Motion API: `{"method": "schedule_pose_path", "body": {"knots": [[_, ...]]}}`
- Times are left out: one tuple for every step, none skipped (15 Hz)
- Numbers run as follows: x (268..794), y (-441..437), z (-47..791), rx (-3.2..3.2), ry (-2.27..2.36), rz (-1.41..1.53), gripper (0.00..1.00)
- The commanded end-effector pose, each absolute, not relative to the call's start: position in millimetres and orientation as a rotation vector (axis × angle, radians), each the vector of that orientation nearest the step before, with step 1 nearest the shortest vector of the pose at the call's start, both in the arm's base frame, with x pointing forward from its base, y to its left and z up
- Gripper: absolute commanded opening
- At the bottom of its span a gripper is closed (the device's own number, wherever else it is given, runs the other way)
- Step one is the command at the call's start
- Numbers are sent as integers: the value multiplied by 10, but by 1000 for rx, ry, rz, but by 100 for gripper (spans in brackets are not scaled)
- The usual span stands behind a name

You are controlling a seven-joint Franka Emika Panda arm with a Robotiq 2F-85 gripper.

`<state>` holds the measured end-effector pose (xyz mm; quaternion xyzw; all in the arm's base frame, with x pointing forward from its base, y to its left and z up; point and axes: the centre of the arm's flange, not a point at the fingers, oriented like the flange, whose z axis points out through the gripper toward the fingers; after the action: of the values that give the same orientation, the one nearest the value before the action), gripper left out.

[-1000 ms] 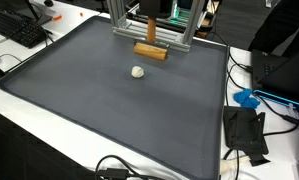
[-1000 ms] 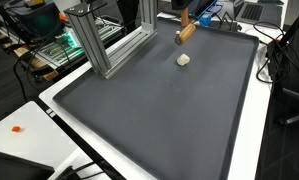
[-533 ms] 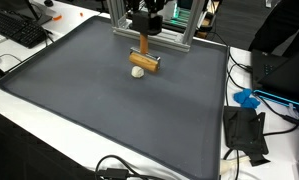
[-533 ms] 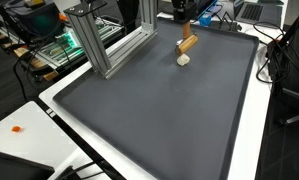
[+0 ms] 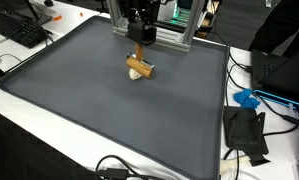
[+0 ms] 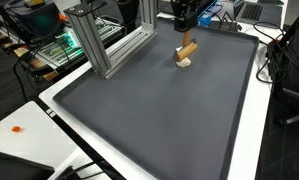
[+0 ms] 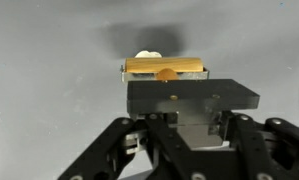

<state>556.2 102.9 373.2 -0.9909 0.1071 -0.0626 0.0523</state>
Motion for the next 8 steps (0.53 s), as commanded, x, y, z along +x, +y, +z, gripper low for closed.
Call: {"method": "schedule_pose_path", "body": {"knots": [[5646, 1012, 3641, -3030, 374, -190, 24], [5653, 1008, 3618, -3032, 379, -187, 24], [5662, 1004, 3586, -3030, 384, -184, 24], [5666, 1001, 3568, -3030, 392, -179, 24], [5670, 998, 3549, -3029, 395, -172, 24], [5676, 995, 3532, -3029, 396, -166, 24], [5681, 994, 3518, -3030, 396, -161, 24], [5682, 993, 3505, -3032, 393, -152, 24]]}}
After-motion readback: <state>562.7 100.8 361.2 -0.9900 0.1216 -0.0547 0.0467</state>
